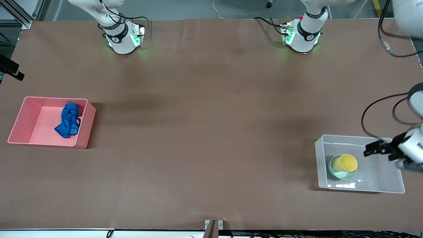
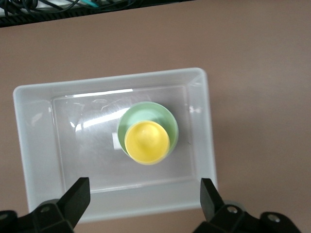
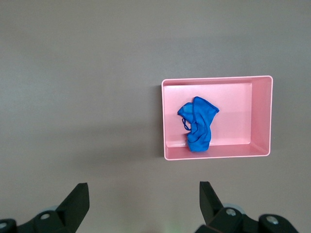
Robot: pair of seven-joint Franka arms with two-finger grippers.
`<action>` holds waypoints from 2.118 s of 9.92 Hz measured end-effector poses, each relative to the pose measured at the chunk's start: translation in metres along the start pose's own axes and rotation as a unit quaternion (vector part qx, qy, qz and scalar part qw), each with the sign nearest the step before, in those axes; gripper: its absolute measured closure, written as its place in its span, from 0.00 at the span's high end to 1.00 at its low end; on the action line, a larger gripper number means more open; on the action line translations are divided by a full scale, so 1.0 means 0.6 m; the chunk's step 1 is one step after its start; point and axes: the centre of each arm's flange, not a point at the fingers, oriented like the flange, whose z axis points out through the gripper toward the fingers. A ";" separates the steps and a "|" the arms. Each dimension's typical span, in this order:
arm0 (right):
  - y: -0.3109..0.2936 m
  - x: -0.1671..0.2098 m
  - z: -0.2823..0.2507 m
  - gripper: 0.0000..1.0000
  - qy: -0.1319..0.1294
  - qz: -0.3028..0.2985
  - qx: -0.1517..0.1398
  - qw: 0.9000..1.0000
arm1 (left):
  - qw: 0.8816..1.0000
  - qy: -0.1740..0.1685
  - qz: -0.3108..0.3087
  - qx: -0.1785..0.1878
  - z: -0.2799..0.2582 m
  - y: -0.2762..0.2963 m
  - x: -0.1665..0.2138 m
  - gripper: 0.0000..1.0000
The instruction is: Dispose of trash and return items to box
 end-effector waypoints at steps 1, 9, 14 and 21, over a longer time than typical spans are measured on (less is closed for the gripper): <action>0.000 0.000 0.000 1.00 -0.001 0.000 0.000 1.000 | 1.000 -0.009 0.007 -0.004 -0.062 0.025 -0.020 1.00; 0.002 0.000 0.001 1.00 -0.002 0.001 0.000 1.000 | 0.996 -0.046 -0.048 0.051 -0.305 0.230 -0.203 0.99; 0.004 -0.001 0.001 1.00 -0.002 0.002 0.000 1.000 | 0.997 -0.037 -0.046 0.052 -0.330 0.236 -0.163 1.00; 0.003 -0.001 0.001 1.00 -0.002 0.001 0.000 1.000 | 0.994 -0.079 -0.067 0.039 -0.314 0.243 -0.175 1.00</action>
